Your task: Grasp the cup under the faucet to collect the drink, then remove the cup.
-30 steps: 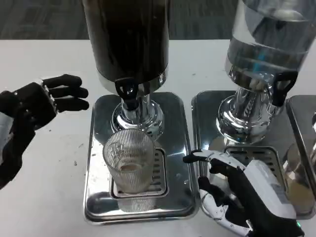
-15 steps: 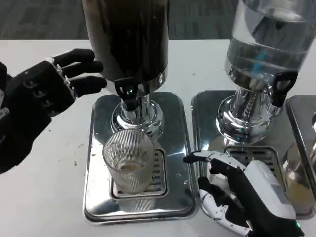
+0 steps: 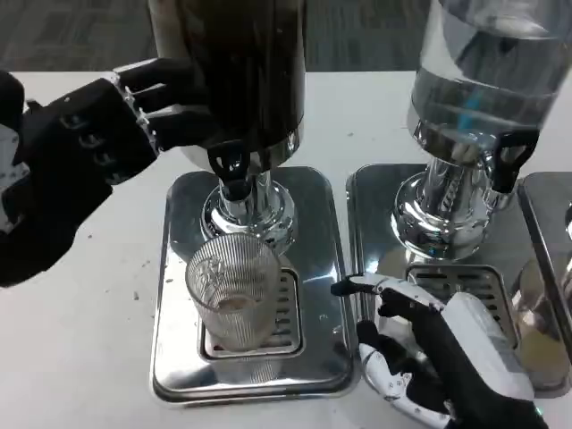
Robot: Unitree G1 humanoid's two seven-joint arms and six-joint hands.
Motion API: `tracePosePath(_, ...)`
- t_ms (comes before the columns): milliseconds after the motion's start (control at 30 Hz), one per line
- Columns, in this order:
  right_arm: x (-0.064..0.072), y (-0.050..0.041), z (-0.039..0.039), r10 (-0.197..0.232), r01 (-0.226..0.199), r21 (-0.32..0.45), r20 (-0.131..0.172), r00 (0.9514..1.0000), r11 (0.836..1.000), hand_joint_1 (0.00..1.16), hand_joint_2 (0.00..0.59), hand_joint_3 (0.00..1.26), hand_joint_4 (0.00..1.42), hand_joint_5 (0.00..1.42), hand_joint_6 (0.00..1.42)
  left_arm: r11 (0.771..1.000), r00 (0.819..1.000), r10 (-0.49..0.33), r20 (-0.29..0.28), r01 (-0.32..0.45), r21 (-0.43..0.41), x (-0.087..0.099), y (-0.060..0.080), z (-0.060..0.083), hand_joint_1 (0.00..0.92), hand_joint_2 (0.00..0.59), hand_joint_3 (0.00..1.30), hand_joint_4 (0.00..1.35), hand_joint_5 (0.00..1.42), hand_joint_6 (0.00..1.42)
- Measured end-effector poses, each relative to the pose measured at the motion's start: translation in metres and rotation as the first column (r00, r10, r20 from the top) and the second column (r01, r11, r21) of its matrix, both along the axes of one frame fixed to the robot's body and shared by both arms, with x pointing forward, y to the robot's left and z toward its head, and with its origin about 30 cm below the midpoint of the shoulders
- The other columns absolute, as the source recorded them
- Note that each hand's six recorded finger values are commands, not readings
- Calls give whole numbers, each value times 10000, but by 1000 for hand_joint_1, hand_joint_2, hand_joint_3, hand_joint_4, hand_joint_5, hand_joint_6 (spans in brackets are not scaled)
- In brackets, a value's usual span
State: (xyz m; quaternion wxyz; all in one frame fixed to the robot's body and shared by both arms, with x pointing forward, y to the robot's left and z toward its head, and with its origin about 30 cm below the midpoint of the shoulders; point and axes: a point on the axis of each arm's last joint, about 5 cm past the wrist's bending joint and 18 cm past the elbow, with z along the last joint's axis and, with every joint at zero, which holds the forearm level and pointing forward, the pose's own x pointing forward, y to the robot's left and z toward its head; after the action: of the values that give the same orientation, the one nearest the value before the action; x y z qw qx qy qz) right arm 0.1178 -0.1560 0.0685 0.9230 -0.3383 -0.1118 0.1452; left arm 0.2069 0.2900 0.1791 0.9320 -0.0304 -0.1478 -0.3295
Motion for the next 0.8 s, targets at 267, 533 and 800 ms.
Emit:
tracePosePath(267, -6, 31, 3, -96, 95, 35, 36, 9999, 9999, 568, 545, 361, 257, 220, 381, 9991, 9991, -416, -6, 416, 98, 65, -37, 11, 0, 66, 313, 246, 290, 207)
tracePosePath(533, -47, 108, -23, -251, 251, 114, -15, 9997, 9996, 573, 539, 361, 260, 221, 381, 9973, 9973, -725, -65, 726, 112, 129, -14, 7, 0, 66, 313, 246, 290, 207)
tracePosePath(800, -49, 130, -27, -279, 279, 148, -20, 9996, 9995, 577, 538, 362, 261, 221, 381, 9922, 9919, -1231, -297, 1236, 152, 198, -32, -12, 0, 66, 310, 239, 283, 207)
